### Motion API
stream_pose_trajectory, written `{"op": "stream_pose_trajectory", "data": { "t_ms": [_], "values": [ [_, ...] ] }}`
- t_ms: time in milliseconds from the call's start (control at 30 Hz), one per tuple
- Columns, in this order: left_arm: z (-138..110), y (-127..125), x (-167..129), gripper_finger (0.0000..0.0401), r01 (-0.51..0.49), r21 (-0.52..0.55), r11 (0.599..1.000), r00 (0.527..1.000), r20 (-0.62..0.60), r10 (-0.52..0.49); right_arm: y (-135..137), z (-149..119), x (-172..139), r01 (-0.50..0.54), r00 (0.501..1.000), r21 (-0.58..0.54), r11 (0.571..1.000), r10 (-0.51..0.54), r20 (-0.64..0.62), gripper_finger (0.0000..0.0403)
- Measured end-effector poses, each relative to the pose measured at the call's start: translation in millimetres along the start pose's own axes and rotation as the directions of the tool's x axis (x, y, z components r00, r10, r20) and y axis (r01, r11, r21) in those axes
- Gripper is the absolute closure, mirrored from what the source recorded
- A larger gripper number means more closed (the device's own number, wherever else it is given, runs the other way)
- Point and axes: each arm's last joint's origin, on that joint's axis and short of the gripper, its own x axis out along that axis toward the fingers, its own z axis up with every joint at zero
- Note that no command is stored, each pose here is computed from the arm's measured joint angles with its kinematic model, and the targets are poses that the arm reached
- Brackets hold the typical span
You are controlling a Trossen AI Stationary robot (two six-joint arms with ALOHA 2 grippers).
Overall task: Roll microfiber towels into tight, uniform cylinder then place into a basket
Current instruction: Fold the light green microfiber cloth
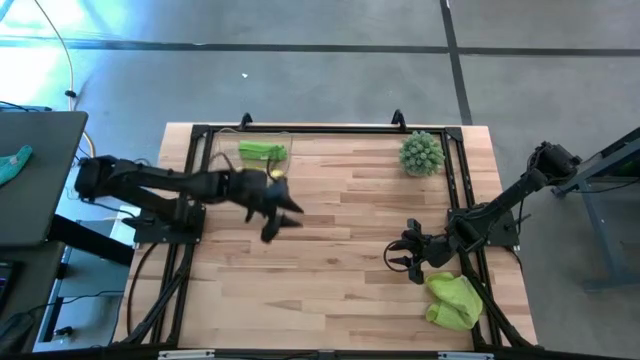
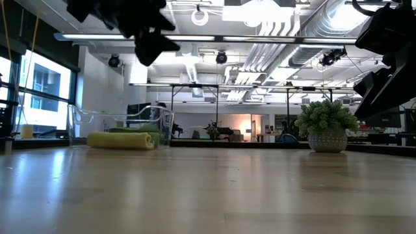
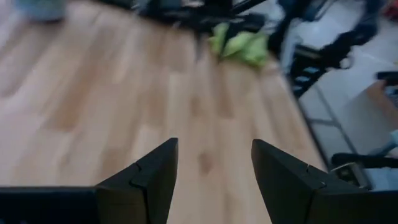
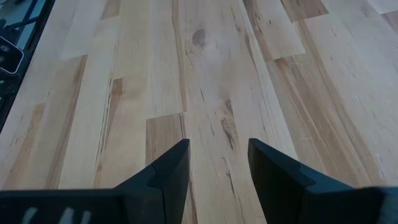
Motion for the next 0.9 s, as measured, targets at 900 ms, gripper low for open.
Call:
{"op": "stream_pose_trajectory", "data": {
  "t_ms": [900],
  "values": [
    [-32, -113, 34, 0.0209, 0.071, 0.030, 0.997, 0.978, 0.193, -0.075, 16, 29, -5, -0.192, 0.946, 0.224, 0.956, 0.120, 0.300, 0.0249]
  ]
}}
